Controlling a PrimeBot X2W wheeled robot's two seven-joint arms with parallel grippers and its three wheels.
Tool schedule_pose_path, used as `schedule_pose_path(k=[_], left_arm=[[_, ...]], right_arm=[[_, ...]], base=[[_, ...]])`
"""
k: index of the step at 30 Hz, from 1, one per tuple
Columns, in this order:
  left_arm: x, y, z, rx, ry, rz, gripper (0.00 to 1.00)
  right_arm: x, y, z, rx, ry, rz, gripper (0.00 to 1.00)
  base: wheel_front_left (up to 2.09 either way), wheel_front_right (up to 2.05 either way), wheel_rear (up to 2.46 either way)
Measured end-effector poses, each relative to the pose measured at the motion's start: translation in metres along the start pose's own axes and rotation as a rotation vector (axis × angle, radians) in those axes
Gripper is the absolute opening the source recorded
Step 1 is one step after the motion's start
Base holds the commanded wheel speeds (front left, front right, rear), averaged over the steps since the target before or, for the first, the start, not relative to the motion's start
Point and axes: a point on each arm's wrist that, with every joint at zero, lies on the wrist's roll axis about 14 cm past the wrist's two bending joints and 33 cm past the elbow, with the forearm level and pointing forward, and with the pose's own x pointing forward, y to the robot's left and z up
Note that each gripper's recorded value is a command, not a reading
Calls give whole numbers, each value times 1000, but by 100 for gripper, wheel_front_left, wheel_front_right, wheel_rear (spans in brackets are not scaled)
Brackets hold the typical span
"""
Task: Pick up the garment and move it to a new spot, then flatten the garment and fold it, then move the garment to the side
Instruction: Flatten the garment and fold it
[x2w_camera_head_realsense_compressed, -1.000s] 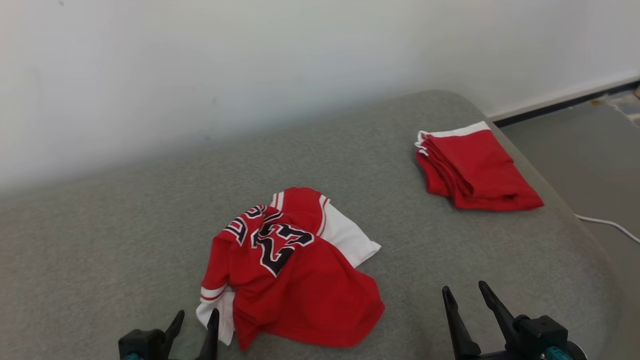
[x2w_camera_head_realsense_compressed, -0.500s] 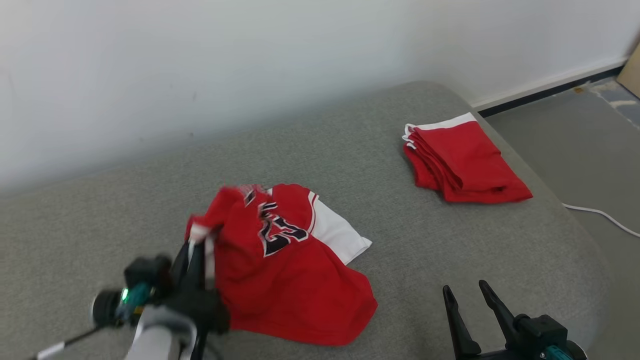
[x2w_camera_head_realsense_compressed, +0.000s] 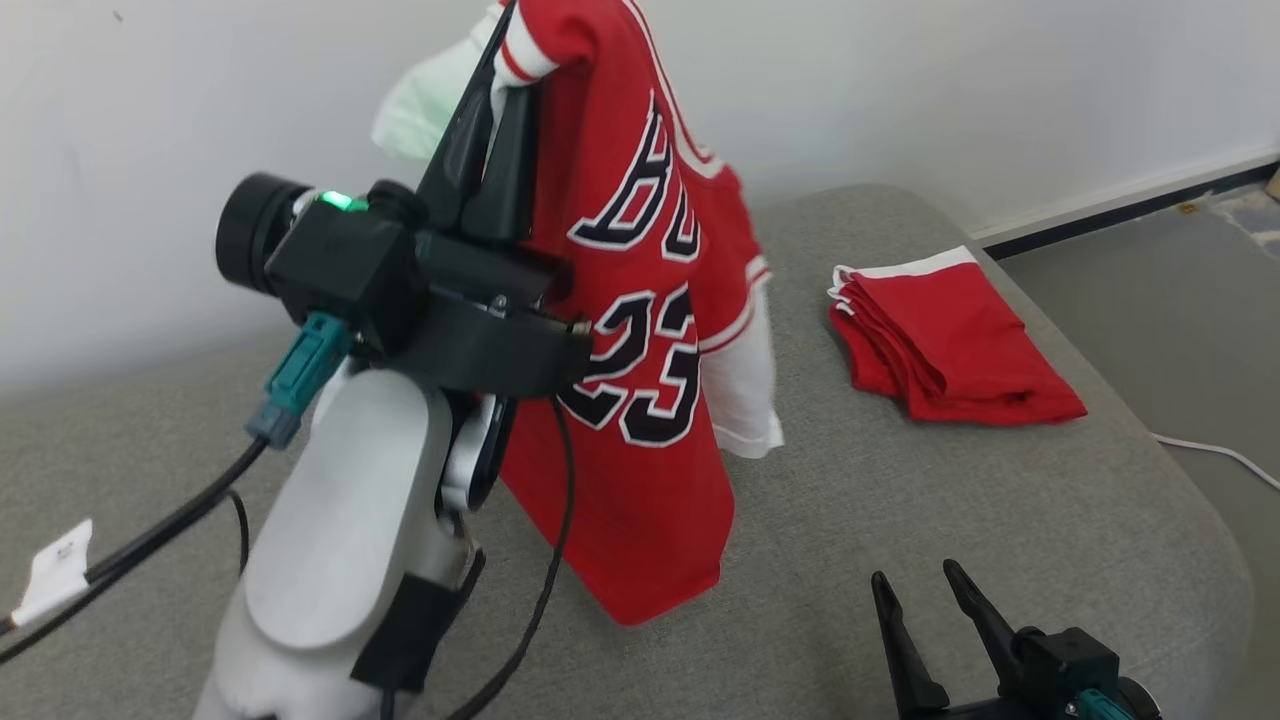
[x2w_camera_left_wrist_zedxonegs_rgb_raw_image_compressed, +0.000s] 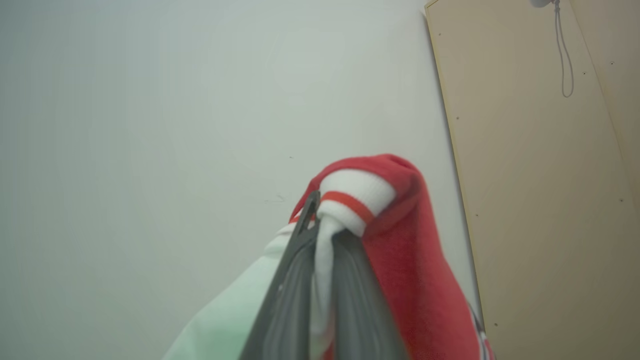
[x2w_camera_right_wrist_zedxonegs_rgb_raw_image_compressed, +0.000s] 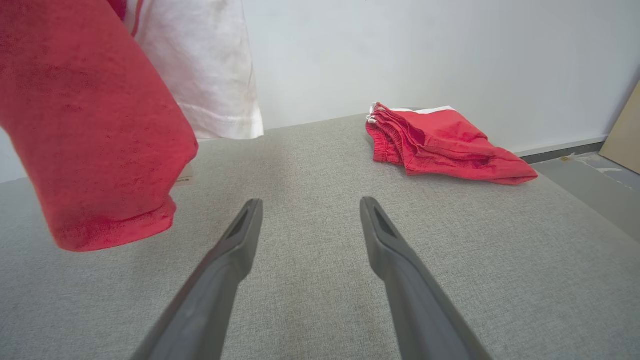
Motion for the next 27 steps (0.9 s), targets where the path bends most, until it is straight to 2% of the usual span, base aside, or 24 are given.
schedule_pose_path(k=[2,5,9,10,11,12,13,15,22,25,27], left_arm=[[-9,5,-5,-13,15,30,0],[-55,27,-50,-33,166,137,0],[-160,72,-113,-41,446,345,0],[-222,85,-137,-62,586,455,0],[-251,86,-146,-72,656,490,16],[-279,85,-154,-85,722,527,47],[-304,85,-160,-92,783,559,100],[-342,90,-163,-88,861,620,100],[-423,127,-141,33,1007,787,100],[-418,141,-131,70,978,789,100],[-398,140,-132,62,955,739,100]], right_arm=[[1,0,-1,1,1,1,100],[2,3,-6,1,18,12,100],[9,14,-8,-2,29,47,100],[13,19,-9,-4,35,66,100],[15,23,-10,-5,39,78,100],[17,26,-11,-7,44,88,100],[19,30,-12,-8,47,102,100],[22,38,-13,-10,54,129,100],[29,59,-17,-10,67,193,100],[29,59,-19,-8,72,193,100],[28,57,-20,-8,74,186,100]], base=[[0,0,0],[0,0,0],[0,0,0],[0,0,0],[0,0,0],[0,0,0],[0,0,0],[0,0,0],[0,0,0],[0,0,0],[0,0,0]])
